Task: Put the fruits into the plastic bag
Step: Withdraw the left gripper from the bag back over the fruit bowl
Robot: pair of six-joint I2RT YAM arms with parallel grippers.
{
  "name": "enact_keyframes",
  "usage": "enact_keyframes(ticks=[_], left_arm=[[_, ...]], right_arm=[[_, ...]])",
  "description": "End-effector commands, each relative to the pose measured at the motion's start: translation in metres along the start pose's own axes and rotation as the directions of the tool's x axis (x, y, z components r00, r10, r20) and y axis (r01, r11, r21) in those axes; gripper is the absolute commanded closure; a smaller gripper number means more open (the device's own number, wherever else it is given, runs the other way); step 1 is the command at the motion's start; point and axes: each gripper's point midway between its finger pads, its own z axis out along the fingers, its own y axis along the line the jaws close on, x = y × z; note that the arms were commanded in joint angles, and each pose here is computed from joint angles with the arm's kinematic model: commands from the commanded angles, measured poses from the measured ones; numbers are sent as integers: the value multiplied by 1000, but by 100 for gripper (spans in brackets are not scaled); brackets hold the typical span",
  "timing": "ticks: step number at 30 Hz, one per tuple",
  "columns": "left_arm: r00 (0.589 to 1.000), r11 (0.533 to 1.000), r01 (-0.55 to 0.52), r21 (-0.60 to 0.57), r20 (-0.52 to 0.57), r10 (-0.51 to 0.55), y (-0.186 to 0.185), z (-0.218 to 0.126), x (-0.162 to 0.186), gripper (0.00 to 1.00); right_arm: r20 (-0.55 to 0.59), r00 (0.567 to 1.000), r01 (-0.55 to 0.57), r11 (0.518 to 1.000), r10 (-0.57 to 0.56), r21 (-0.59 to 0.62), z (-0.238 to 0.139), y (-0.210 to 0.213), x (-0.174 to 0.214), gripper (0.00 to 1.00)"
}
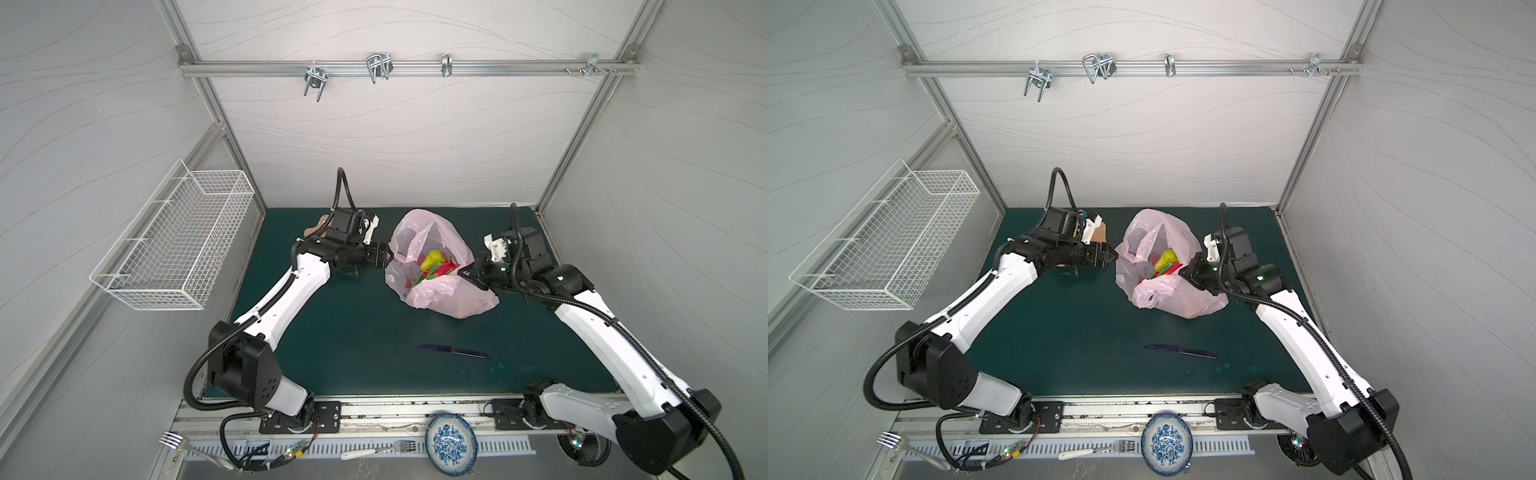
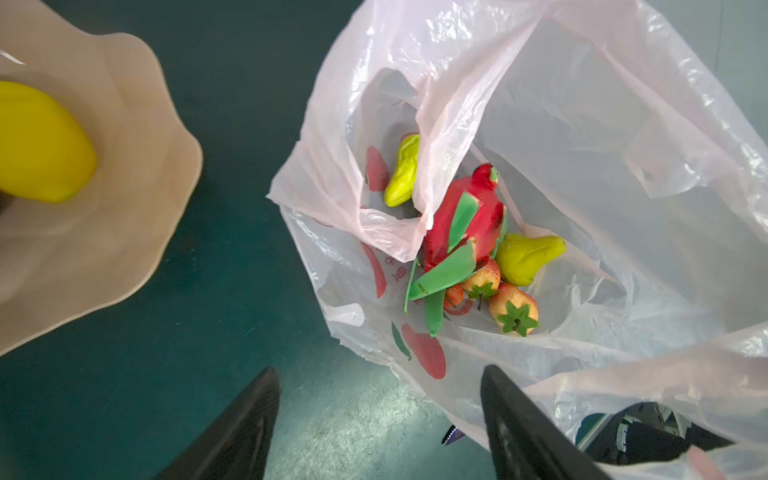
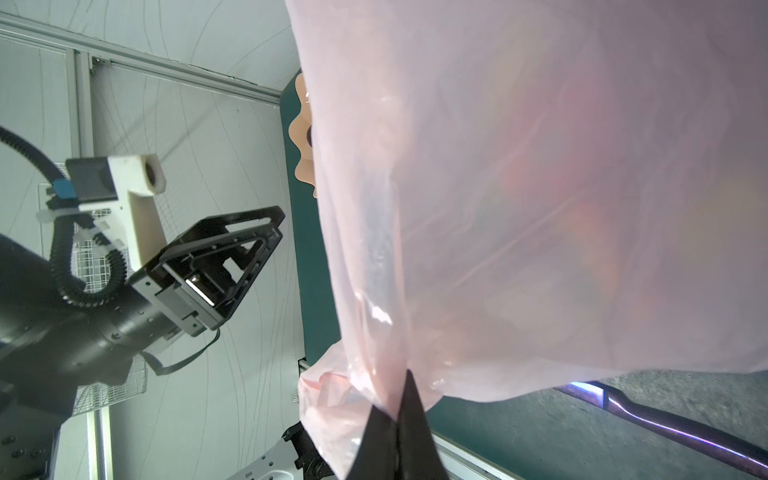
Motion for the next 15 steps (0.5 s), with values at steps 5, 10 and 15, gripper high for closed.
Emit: enact_keyframes(ticks=[5,10,15], left_arm=[[983,989,79,-126,175,-56,25,-49,-10,11],[976,958,140,-248,197,-92,59,-68,-5,2],[972,939,166,-301,212,-104,83,-77,-10,2]], right_arm=[[35,999,-10,1000,11,-15,2,3,-10,100],[40,999,-8,1000,9,-23,4,3,-12,100],[39,999,-6,1000,7,-27,4,4,-12,100]])
